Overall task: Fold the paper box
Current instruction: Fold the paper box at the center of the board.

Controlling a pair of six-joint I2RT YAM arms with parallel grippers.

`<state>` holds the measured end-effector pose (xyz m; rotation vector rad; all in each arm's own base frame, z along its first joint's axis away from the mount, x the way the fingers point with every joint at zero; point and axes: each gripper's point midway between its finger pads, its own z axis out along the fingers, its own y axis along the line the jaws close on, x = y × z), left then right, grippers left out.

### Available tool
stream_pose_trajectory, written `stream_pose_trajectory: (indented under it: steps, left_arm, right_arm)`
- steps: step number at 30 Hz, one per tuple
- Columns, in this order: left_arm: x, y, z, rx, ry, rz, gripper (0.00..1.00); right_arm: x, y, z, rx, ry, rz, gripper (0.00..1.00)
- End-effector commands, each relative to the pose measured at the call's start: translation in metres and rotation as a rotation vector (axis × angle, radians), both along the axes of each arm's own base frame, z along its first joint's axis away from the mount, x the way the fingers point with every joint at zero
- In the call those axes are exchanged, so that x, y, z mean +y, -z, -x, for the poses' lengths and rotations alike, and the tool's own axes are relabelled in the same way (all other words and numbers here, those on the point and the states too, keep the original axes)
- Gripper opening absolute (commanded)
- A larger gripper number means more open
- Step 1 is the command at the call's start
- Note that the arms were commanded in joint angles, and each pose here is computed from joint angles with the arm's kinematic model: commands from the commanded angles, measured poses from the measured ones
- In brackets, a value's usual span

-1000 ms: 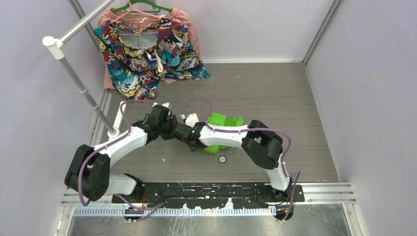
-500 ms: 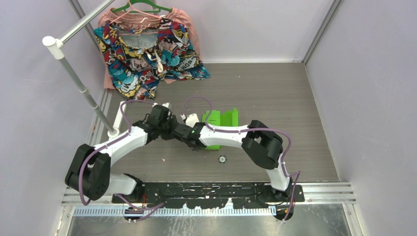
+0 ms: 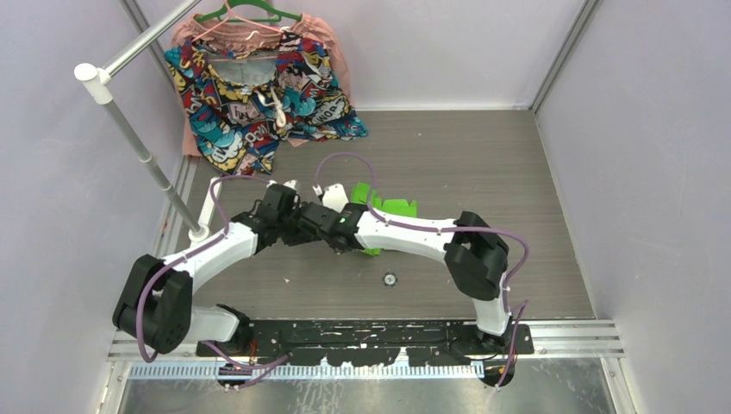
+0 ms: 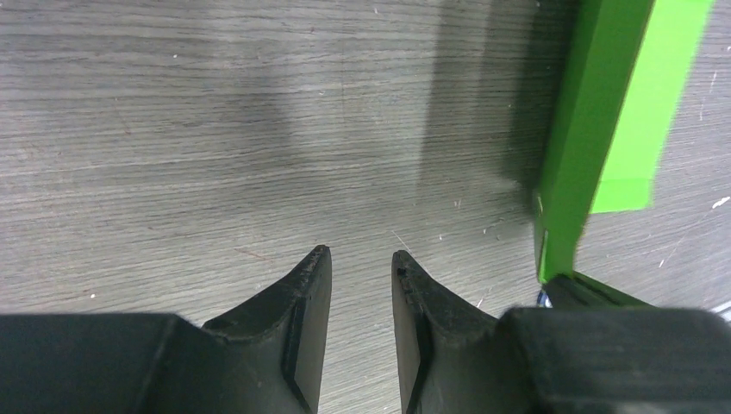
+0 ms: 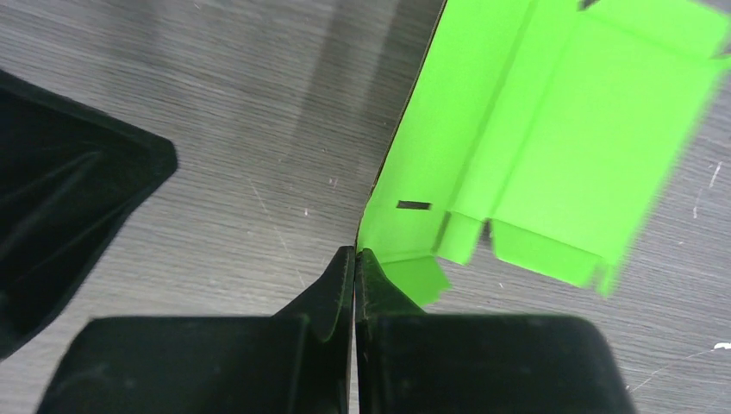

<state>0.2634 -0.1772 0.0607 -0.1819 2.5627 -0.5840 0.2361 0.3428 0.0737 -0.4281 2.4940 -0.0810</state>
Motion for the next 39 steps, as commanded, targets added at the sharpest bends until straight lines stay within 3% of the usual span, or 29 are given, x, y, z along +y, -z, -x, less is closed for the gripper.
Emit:
stream_pose_trajectory:
  steps: [1, 13, 18, 20, 25, 31, 39]
  left_arm:
    - [-0.005, -0.021, -0.006, -0.069, 0.006, 0.052, 0.33]
    - [-0.012, -0.046, -0.005, -0.107, 0.027, 0.101, 0.38]
    - [-0.032, -0.083, -0.001, -0.166, 0.042, 0.278, 0.57]
    - [-0.037, -0.106, 0.000, -0.217, 0.042, 0.355, 0.76]
    - [-0.030, -0.150, 0.006, -0.334, 0.026, 0.402, 0.99]
    - [0.004, -0.183, 0.003, -0.418, -0.005, 0.260, 1.00]
    - [-0.006, -0.216, -0.007, -0.443, 0.092, 0.322, 1.00]
  right_arm:
    - [0.006, -0.074, -0.015, -0.114, 0.018, -0.135, 0.01]
    - [-0.005, -0.150, -0.010, -0.153, 0.020, -0.427, 0.01]
    - [-0.007, -0.179, -0.015, -0.188, 0.049, -0.517, 0.01]
    - [-0.005, -0.189, -0.017, -0.200, 0.059, -0.565, 0.01]
    - [-0.002, -0.214, -0.011, -0.202, 0.024, -0.670, 0.01]
    - [-0.019, -0.242, 0.018, -0.174, -0.112, -0.696, 0.01]
    - [-0.049, -0.278, 0.065, -0.153, -0.316, -0.743, 0.01]
